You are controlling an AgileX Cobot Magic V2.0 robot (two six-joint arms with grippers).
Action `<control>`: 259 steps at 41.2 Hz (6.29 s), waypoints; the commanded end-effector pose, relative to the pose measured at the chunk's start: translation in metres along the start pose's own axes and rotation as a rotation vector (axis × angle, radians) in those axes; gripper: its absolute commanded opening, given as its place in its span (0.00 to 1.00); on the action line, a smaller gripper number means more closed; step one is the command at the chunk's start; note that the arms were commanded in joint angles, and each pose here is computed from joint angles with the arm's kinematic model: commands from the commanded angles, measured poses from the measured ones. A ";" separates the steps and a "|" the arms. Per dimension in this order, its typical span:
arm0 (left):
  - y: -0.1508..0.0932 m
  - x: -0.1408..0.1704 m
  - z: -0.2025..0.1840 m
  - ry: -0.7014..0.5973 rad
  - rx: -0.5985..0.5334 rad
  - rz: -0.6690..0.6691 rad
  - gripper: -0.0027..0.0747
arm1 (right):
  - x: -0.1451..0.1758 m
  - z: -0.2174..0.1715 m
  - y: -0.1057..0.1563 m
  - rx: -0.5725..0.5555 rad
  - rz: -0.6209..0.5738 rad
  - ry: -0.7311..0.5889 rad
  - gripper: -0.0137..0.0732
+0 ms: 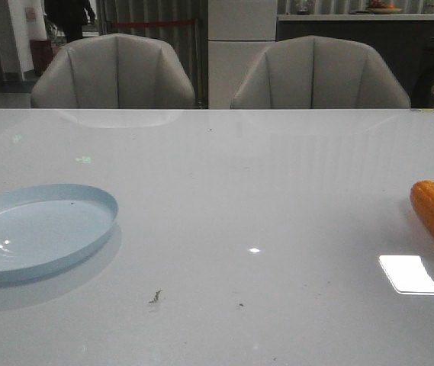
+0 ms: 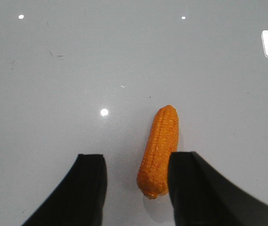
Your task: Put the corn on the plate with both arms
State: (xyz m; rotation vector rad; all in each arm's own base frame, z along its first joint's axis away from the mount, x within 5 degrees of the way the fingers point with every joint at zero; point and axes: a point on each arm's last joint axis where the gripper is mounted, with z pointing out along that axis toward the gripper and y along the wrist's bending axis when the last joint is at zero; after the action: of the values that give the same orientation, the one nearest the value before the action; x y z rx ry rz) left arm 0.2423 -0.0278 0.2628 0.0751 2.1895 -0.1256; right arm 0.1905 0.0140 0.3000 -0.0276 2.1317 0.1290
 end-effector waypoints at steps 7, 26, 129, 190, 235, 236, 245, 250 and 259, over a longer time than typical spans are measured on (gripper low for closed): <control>0.000 -0.026 0.034 0.150 0.014 -0.073 0.69 | -0.019 -0.006 0.000 0.008 -0.016 -0.119 0.65; 0.017 -0.049 0.108 0.391 0.011 -0.201 0.68 | -0.019 -0.006 0.000 0.009 -0.016 -0.120 0.65; -0.163 -0.070 0.160 0.665 0.465 -0.077 0.17 | -0.019 -0.006 0.000 0.009 -0.016 -0.124 0.65; -0.063 -0.163 0.001 0.045 0.078 0.232 0.65 | -0.014 -0.006 0.002 -0.009 0.009 -0.066 0.65; -0.012 0.002 -0.089 -0.053 0.029 0.117 0.65 | -0.050 0.107 -0.014 0.026 0.111 0.255 0.80; -0.012 0.002 -0.089 -0.053 0.029 0.117 0.65 | -0.049 0.114 -0.015 0.029 0.106 0.280 0.80; -0.012 0.004 -0.089 -0.037 0.029 0.117 0.65 | -0.044 0.153 -0.024 0.087 0.097 0.366 0.74; -0.012 0.004 -0.089 -0.035 0.030 0.115 0.65 | -0.038 0.166 -0.027 0.111 0.083 0.400 0.72; -0.012 0.004 -0.089 -0.035 0.032 0.111 0.65 | -0.020 0.186 -0.030 0.116 0.085 0.470 0.72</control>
State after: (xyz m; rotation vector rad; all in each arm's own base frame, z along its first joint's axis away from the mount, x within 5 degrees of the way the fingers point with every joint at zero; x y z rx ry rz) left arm 0.1640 -0.0289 0.2970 0.2429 2.2389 -0.0776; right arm 0.3533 0.0053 0.1974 0.1146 2.6983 0.0592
